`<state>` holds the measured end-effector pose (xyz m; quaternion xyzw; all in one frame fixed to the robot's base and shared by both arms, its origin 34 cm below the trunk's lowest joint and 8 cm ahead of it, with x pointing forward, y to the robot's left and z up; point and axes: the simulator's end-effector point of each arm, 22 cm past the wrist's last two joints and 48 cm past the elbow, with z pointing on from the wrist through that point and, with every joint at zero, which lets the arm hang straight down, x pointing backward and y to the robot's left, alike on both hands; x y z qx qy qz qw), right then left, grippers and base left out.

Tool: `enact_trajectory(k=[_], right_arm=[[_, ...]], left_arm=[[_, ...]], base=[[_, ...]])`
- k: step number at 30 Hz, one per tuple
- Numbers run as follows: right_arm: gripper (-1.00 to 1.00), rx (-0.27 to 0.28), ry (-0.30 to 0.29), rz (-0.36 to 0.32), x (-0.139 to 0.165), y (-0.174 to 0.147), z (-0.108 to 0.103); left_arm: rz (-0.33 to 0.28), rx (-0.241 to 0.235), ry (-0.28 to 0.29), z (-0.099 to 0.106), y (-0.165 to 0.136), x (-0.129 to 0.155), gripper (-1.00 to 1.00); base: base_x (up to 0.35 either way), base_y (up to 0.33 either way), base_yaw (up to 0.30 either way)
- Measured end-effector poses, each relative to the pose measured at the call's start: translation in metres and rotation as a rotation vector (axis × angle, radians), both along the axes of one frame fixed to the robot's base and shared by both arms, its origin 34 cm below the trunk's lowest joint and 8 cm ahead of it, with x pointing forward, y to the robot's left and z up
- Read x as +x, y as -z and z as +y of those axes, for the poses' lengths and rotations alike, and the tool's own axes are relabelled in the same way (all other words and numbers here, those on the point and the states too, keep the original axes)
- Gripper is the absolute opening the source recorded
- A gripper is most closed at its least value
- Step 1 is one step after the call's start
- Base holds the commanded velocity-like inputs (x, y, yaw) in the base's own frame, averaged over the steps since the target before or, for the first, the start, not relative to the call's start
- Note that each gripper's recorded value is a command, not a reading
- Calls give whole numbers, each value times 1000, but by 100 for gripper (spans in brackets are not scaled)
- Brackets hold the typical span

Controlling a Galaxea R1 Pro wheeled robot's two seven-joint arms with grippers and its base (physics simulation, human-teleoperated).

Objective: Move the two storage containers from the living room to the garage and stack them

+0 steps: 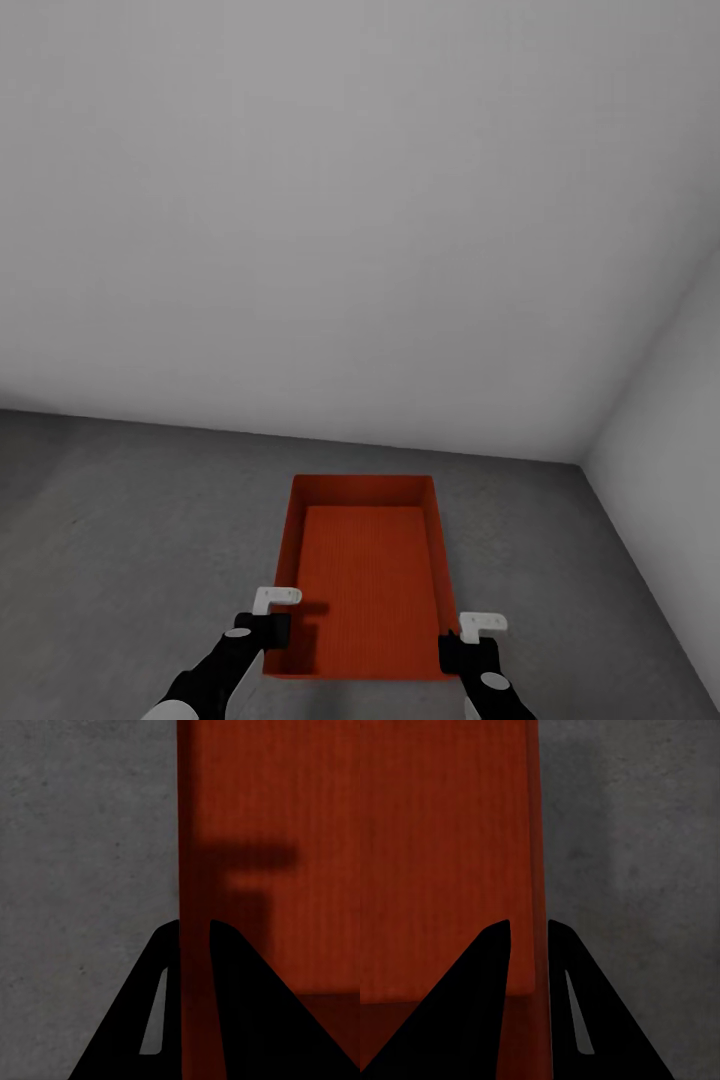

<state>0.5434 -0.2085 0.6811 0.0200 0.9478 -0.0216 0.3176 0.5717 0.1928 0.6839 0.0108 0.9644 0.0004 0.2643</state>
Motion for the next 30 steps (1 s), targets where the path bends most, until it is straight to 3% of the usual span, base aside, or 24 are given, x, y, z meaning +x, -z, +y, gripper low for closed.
enact_trajectory(k=[30], right_arm=[[-100, 0, 0, 0, 0, 1, 0]], left_arm=[[0, 0, 0, 0, 1, 0, -100]], base=[[0, 0, 0]])
